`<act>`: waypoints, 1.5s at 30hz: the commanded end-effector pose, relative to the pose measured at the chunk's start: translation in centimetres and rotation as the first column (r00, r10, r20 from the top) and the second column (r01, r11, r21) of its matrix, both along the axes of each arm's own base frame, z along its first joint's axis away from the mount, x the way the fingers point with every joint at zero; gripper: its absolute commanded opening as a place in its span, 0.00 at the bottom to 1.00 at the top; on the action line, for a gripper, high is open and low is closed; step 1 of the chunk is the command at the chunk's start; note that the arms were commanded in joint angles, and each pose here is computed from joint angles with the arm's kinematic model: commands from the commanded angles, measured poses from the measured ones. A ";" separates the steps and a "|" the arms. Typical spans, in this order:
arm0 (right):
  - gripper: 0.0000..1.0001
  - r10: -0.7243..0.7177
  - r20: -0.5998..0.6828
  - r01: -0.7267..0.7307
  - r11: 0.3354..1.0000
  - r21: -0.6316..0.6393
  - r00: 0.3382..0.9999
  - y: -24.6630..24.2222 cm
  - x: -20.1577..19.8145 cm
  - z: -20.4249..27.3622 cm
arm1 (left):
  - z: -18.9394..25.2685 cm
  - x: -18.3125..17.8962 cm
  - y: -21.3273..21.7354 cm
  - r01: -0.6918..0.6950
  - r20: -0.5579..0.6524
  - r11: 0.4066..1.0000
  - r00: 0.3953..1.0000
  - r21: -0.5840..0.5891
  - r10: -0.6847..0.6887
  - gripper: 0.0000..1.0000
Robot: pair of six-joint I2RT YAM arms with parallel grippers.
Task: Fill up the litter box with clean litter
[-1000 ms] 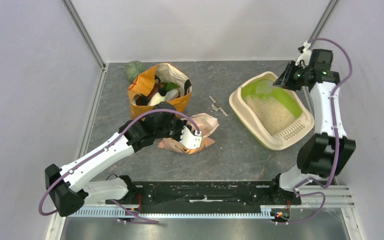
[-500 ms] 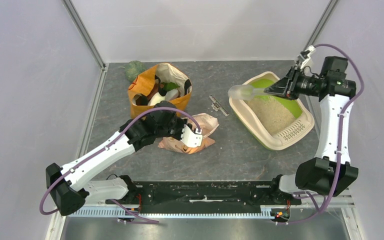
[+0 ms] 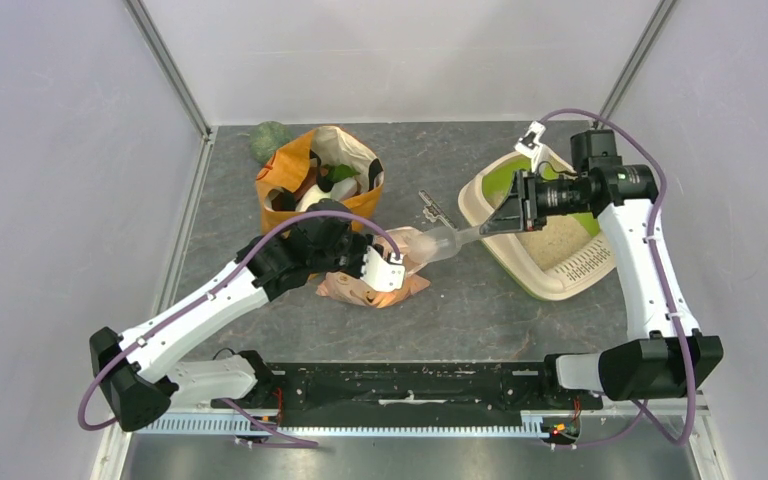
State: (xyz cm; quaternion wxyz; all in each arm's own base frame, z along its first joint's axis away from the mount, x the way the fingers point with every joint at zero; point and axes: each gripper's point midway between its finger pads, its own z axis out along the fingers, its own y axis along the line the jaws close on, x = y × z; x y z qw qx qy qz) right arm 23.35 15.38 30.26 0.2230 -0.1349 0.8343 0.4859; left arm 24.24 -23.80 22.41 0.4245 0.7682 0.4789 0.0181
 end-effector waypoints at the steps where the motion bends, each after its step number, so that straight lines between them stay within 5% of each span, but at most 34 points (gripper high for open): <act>1: 0.00 0.076 0.023 -0.073 0.992 -0.107 0.997 0.5 -1.1 -2.2 | 1.4 0.4 -0.3 -0.025 -0.005 0.999 1.000 -0.036 0.025 0.02; 13: 0.00 0.077 0.165 -0.029 0.960 -0.277 0.983 5.6 4.2 -4.3 | 1.7 0.0 -1.0 0.014 -0.010 0.998 1.000 -0.060 -0.015 0.02; 29: 0.00 0.205 0.097 -0.108 0.797 -0.594 0.974 10.4 3.7 -14.1 | 0.4 -0.8 -0.7 0.041 -0.023 0.998 0.999 -0.043 -0.042 0.02; 34: 0.00 0.248 -0.014 -0.222 0.840 -0.496 0.969 12.1 2.1 -16.3 | 0.1 -0.9 -0.5 0.041 -0.022 0.998 0.999 -0.038 -0.042 0.02; 40: 0.00 0.228 -0.131 -0.249 0.951 -0.183 0.965 13.0 2.4 -14.2 | 0.2 -0.9 -0.4 0.041 -0.020 0.999 0.999 -0.036 -0.042 0.02; 45: 0.00 0.210 -0.211 -0.202 0.978 0.059 0.955 13.7 3.0 -12.9 | 0.2 -0.8 -0.6 0.042 -0.020 0.998 0.999 -0.035 -0.043 0.02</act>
